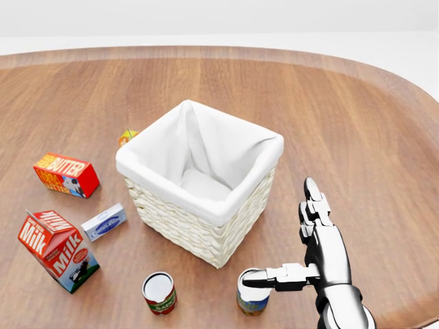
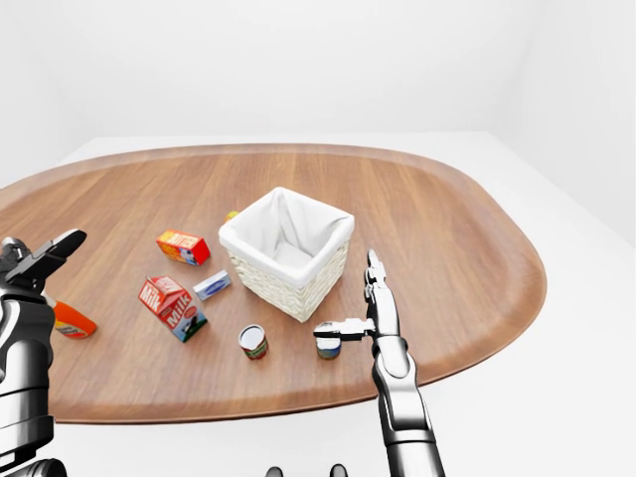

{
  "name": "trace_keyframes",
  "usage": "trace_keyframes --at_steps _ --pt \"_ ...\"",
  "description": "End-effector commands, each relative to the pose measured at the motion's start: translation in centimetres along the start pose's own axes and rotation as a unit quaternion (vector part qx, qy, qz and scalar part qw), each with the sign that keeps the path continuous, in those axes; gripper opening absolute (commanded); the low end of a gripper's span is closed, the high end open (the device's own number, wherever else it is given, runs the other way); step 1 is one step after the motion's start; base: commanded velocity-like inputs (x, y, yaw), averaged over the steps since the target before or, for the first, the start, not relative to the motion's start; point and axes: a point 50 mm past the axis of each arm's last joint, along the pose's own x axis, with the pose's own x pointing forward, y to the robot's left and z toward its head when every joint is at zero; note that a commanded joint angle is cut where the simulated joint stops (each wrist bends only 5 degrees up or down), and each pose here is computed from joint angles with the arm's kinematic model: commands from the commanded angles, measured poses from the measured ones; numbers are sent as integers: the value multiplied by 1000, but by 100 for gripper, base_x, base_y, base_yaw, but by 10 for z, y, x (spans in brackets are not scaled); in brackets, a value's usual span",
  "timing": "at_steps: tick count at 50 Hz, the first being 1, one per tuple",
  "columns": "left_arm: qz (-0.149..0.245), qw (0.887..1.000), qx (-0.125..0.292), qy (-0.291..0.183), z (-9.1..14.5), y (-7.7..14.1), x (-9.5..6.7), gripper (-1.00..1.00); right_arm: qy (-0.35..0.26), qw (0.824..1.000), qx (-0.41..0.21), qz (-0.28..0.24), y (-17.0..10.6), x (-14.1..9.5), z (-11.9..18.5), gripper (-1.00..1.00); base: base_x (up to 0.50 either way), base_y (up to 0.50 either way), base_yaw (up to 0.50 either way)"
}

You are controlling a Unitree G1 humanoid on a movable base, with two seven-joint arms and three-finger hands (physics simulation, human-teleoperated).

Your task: Pick up the alphabet soup, and put it in the basket.

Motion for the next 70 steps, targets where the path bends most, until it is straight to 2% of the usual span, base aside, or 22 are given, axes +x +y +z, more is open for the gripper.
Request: trace_keyframes --at_steps 1,61,70 --pt "-1 1000 3 5 -3 0 0 100 1 1000 1 0 0 0 0 100 25 0 0" --pt "0 1000 1 -6 2 0 -1 100 -3 1000 15 -2 -3 -4 -1 100 18 0 0" --pt "2 1000 3 -3 1 0 0 100 2 999 11 -33 -7 -11 0 100 0 0 0"
